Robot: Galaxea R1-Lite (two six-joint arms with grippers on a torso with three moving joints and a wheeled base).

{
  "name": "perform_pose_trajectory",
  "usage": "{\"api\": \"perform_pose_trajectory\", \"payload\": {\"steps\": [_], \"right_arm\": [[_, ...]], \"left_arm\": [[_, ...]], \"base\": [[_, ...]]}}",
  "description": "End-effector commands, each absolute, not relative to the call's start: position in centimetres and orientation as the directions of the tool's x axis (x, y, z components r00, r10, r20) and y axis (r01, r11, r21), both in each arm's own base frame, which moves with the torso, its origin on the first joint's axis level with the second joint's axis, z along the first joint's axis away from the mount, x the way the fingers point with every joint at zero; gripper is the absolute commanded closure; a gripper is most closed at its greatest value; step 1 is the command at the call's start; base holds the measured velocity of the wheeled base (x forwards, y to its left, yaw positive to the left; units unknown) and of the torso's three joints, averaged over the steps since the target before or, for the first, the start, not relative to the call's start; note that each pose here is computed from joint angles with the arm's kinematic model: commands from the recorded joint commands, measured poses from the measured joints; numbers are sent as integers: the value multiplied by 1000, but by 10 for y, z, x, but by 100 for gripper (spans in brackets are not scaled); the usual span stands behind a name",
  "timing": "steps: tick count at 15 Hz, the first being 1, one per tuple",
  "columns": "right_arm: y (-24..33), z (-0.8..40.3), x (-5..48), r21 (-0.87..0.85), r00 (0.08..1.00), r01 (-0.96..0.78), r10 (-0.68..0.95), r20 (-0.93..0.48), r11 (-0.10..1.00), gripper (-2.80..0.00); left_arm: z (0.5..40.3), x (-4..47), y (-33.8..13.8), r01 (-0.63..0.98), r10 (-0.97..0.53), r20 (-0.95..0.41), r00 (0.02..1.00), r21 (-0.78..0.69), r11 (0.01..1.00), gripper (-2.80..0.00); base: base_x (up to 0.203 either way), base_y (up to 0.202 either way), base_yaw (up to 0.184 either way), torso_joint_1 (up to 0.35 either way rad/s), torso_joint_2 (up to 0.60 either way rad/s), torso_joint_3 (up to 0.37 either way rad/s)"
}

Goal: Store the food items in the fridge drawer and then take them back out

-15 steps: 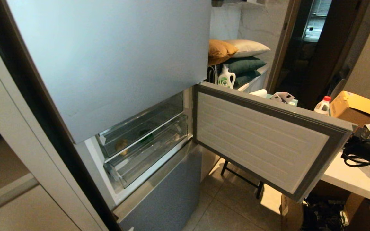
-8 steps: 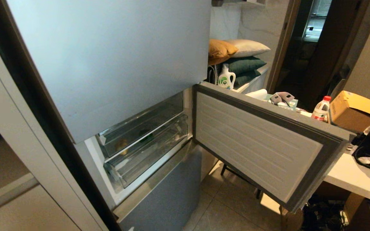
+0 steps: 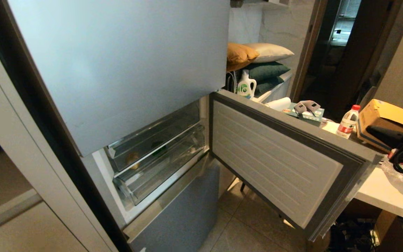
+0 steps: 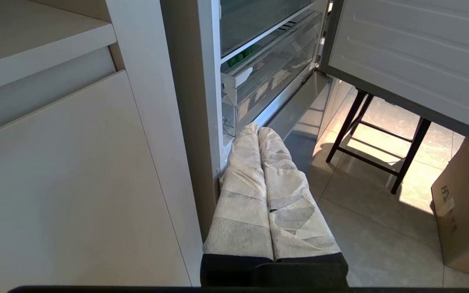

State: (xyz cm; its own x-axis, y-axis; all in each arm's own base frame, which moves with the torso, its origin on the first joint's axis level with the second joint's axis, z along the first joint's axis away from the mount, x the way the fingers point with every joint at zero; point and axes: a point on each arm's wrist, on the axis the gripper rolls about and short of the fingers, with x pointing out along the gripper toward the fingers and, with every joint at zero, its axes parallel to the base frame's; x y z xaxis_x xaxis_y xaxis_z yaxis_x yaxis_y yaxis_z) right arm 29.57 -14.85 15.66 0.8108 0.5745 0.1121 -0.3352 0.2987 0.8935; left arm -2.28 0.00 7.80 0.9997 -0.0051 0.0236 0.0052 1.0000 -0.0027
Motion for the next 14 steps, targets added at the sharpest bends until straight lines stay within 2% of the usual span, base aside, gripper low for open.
{"api": "perform_pose_trajectory", "payload": {"steps": [1, 7, 11, 14], "right_arm": [[-149, 153, 307, 931, 798, -295, 592, 115, 216, 0], [-155, 133, 343, 993, 778, -103, 617, 115, -55, 0], [-126, 111, 364, 995, 723, -42, 684, 93, -90, 0], [-101, 99, 375, 996, 676, -36, 732, 80, -76, 0]], "left_arm": [[75, -22, 0, 5, -5, 14, 1000, -3, 1000, 0], [75, -22, 0, 5, -5, 14, 1000, -3, 1000, 0], [75, -22, 0, 6, -6, 14, 1000, -3, 1000, 0], [75, -22, 0, 5, -5, 14, 1000, -3, 1000, 0]], "base": [[0, 0, 0, 0, 0, 0], [0, 0, 0, 0, 0, 0], [0, 0, 0, 0, 0, 0], [0, 0, 0, 0, 0, 0]]}}
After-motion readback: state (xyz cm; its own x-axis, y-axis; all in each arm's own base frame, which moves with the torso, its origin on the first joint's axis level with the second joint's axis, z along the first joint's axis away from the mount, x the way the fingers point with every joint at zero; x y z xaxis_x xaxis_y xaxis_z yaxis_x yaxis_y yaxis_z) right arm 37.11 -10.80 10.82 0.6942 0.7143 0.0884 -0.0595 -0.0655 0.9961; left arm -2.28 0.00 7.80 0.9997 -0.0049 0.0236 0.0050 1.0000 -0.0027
